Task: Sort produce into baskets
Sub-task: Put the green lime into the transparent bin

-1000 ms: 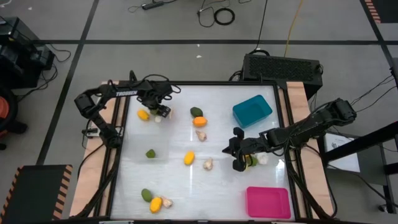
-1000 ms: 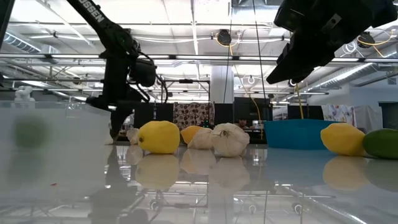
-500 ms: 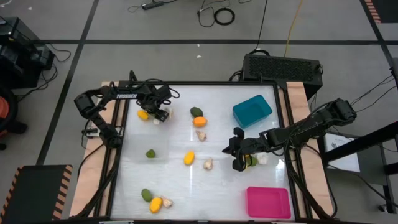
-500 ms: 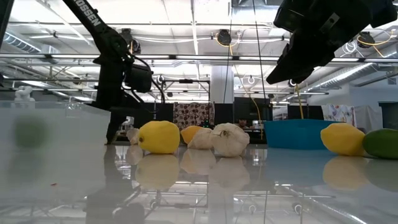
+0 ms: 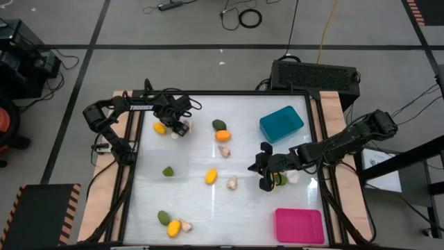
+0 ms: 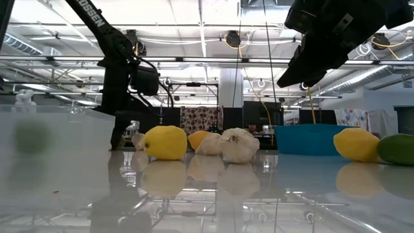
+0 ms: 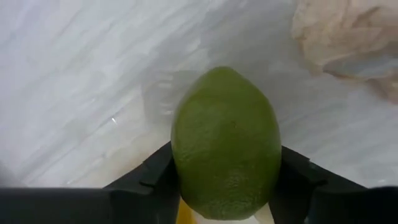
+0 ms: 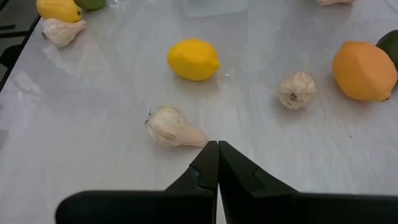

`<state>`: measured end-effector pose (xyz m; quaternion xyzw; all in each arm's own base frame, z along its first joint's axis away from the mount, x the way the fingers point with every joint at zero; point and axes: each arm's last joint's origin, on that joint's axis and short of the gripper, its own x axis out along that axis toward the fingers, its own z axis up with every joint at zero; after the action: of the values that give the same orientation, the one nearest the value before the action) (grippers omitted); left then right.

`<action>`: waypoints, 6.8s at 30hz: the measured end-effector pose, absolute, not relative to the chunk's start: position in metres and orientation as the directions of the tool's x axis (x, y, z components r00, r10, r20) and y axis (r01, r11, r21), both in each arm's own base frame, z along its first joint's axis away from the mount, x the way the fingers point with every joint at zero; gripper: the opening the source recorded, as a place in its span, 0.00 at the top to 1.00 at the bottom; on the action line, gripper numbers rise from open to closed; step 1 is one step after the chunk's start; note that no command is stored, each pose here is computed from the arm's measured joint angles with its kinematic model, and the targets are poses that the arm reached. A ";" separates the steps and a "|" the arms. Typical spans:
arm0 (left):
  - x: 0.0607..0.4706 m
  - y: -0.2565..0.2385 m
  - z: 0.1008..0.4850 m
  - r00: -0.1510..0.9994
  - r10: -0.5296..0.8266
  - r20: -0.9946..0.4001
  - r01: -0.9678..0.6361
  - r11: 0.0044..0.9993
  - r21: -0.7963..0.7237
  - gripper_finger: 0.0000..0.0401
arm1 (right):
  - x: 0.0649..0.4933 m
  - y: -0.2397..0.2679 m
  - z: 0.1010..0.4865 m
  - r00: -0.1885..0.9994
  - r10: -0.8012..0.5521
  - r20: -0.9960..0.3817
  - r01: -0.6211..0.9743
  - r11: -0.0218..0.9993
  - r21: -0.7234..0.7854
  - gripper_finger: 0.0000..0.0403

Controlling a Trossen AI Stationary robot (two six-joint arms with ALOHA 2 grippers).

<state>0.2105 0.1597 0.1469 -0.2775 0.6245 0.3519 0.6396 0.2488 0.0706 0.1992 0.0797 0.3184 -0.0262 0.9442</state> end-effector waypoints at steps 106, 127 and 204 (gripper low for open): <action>0.385 0.165 0.176 0.213 0.091 -0.973 0.367 0.915 0.166 0.36 | 0.245 0.063 0.193 0.747 -0.061 -0.662 0.103 0.994 0.024 1.00; 0.391 0.164 0.168 0.228 0.092 -0.969 0.365 0.915 0.172 0.47 | 0.246 0.063 0.194 0.750 -0.061 -0.659 0.109 0.994 0.032 1.00; 0.201 -0.090 0.259 -0.006 0.196 -0.981 -0.800 0.587 0.122 0.50 | 0.226 0.130 0.205 0.857 0.038 -0.515 0.064 0.982 0.180 1.00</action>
<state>0.2010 -0.0902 0.2588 -0.2520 0.5999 0.3782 0.6585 0.2259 0.1304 0.2049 0.0957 0.2677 -0.0069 0.9587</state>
